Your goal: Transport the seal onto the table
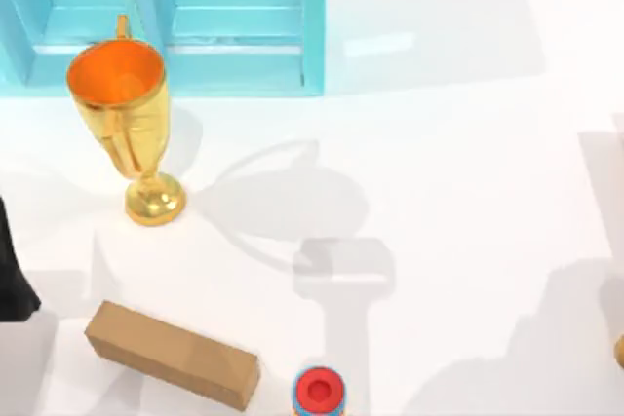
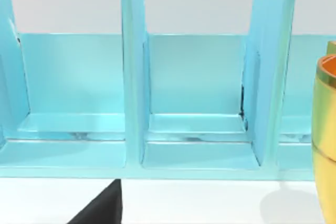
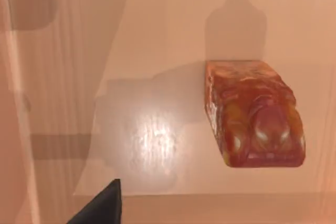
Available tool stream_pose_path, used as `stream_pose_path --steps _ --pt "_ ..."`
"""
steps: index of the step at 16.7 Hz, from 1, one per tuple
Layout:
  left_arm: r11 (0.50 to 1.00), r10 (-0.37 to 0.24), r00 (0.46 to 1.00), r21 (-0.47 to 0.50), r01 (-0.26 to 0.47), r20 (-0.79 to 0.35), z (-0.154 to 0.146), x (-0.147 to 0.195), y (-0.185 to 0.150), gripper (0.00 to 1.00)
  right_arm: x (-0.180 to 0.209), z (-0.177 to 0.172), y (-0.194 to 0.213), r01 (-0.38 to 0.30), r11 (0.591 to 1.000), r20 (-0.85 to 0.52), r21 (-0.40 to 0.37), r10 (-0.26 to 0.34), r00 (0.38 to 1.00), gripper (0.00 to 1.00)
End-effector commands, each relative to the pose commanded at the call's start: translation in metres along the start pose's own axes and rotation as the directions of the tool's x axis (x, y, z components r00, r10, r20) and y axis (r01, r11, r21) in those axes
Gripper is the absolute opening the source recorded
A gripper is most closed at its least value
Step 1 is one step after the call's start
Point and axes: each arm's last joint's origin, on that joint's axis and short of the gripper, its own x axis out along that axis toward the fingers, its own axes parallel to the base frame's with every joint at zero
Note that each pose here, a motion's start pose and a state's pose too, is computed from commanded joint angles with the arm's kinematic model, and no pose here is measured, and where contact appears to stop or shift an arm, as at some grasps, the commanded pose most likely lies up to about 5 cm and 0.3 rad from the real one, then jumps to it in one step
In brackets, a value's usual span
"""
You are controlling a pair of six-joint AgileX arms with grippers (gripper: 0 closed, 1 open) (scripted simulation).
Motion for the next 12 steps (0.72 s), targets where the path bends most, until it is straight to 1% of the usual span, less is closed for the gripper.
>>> stream_pose_path --steps 3,12 --pt "1.0 0.0 1.0 0.0 0.0 0.0 0.0 0.0 0.0 1.0 0.0049 0.0067 -0.011 -0.029 1.0 -0.057 0.002 0.029 0.998 1.0" --pt "1.0 0.0 1.0 0.0 0.0 0.0 0.0 0.0 0.0 1.0 0.0076 0.0075 -0.0139 -0.027 1.0 -0.054 0.002 0.027 0.998 1.0"
